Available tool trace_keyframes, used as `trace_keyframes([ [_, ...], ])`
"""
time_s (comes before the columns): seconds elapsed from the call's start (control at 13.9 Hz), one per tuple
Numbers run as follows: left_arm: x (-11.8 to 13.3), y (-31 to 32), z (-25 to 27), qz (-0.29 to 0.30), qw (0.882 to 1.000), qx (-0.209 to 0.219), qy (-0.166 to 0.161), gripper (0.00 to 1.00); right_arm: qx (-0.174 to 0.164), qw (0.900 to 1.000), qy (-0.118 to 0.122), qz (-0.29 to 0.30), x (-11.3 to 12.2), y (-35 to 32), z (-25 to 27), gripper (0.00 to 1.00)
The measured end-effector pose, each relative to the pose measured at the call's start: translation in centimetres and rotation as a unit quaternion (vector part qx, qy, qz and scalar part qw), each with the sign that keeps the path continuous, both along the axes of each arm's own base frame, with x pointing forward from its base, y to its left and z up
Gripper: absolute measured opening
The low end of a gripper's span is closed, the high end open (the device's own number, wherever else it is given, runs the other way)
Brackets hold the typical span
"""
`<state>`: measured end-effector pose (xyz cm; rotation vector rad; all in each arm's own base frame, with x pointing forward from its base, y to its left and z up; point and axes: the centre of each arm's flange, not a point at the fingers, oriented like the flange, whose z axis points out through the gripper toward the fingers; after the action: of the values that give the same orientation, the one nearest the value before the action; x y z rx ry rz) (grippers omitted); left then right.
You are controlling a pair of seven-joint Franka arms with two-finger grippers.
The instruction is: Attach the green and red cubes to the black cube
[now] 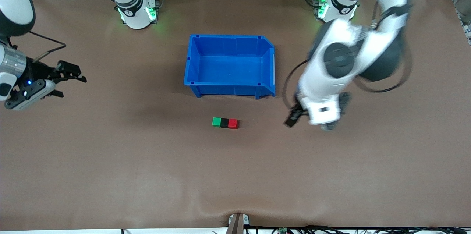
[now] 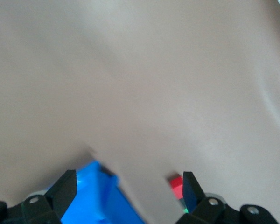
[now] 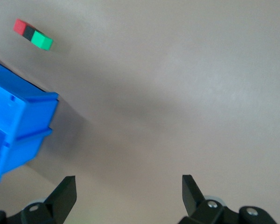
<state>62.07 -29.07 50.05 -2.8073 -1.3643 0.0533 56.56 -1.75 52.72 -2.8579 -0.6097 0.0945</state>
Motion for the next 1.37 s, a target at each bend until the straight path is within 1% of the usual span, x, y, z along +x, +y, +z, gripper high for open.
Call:
trace_keyframes([
  [0.14, -0.6, 5.3, 4.4, -0.041, 0.999, -0.001, 0.01, 1.0, -0.016, 0.999, 0.016, -0.046, -0.9, 1.3, 1.7, 1.0],
  [0.29, -1.7, 9.8, 8.2, -0.094, 0.995, -0.005, 0.016, 1.0, -0.041, 0.996, 0.025, -0.074, -1.6, 1.8, 4.4, 1.0],
  [0.36, -2.2, 12.0, 9.7, -0.121, 0.992, -0.008, 0.017, 1.0, -0.054, 0.995, 0.022, -0.084, -1.8, 1.8, 6.3, 1.0],
  [0.43, -2.7, 14.4, 10.9, -0.147, 0.989, -0.011, 0.017, 1.0, -0.065, 0.994, 0.013, -0.092, -1.9, 1.7, 8.2, 1.0],
  [0.58, -3.6, 19.0, 12.7, -0.19, 0.981, -0.017, 0.014, 1.0, -0.076, 0.992, -0.004, -0.1, -2.2, 1.5, 11.1, 1.0],
  [0.65, -4.1, 20.9, 13.4, -0.211, 0.977, -0.02, 0.015, 1.0, -0.078, 0.992, -0.007, -0.101, -2.3, 1.5, 11.6, 1.0],
  [0.79, -5.3, 23.9, 14.3, -0.254, 0.967, -0.026, 0.021, 1.0, -0.081, 0.991, -0.001, -0.104, -2.4, 1.3, 11.6, 1.0],
  [0.94, -6.4, 25.8, 14.7, -0.28, 0.959, -0.029, 0.027, 1.0, -0.083, 0.991, 0.002, -0.108, -2.5, 0.8, 11.6, 1.0],
  [1.15, -8.0, 25.7, 14.4, -0.301, 0.953, -0.011, 0.04, 1.0, -0.083, 0.99, 0.0, -0.116, -2.5, 0.2, 11.8, 1.0],
  [1.23, -8.3, 25.4, 14.4, -0.314, 0.949, -0.009, 0.04, 1.0, -0.084, 0.988, 0.001, -0.129, -2.5, 0.3, 11.9, 1.0],
  [1.37, -8.7, 25.6, 14.3, -0.343, 0.939, -0.005, 0.03, 1.0, -0.087, 0.982, 0.004, -0.17, -2.5, 0.4, 12.1, 1.0],
])
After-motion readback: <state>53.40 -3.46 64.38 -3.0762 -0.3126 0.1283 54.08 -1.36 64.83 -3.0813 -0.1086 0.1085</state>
